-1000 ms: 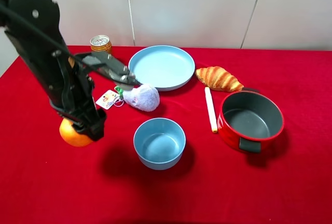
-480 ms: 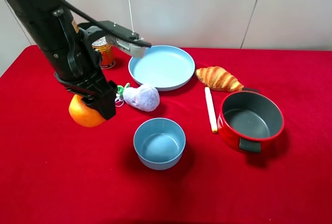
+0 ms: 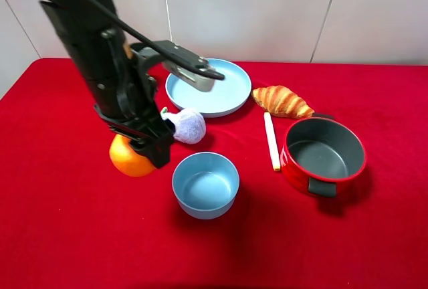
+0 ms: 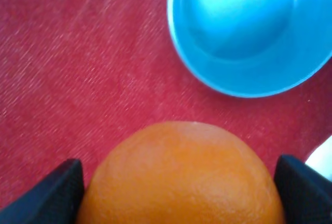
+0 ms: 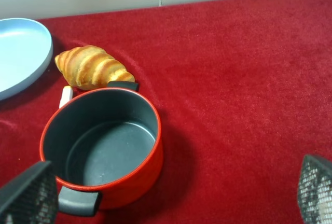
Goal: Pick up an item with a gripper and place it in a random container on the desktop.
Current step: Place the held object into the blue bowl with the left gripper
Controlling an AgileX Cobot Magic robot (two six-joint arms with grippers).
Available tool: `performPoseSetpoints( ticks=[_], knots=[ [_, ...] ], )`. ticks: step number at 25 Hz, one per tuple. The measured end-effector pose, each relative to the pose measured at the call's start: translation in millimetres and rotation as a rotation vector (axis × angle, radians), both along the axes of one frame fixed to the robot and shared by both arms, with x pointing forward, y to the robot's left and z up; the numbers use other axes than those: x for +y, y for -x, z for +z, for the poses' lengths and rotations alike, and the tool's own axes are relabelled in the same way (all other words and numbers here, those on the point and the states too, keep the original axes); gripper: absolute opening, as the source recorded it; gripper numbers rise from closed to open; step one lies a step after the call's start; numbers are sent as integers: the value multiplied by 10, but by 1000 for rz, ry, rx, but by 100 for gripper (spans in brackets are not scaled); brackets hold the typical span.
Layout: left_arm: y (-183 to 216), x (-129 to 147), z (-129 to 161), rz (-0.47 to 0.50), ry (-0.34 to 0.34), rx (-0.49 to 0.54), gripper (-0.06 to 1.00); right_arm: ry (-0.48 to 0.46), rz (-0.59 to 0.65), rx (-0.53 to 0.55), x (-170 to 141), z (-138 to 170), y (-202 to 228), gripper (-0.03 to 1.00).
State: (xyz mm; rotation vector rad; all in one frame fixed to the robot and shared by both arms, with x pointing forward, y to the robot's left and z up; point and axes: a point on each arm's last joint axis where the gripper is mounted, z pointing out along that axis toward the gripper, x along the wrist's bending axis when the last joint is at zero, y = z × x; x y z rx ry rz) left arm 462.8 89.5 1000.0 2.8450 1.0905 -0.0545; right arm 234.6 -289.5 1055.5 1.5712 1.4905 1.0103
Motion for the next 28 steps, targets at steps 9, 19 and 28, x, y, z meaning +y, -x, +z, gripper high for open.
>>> performPoseSetpoints(
  ticks=[9,19,28],
  knots=[
    [-21,-426,-171,-88,-11,10,71,0,0,0,0,0,0,69],
    [-32,-731,-297,-171,-34,-24,71,0,0,0,0,0,0,69],
    [-54,-796,-448,-177,-47,-13,71,0,0,0,0,0,0,69]
  ],
)
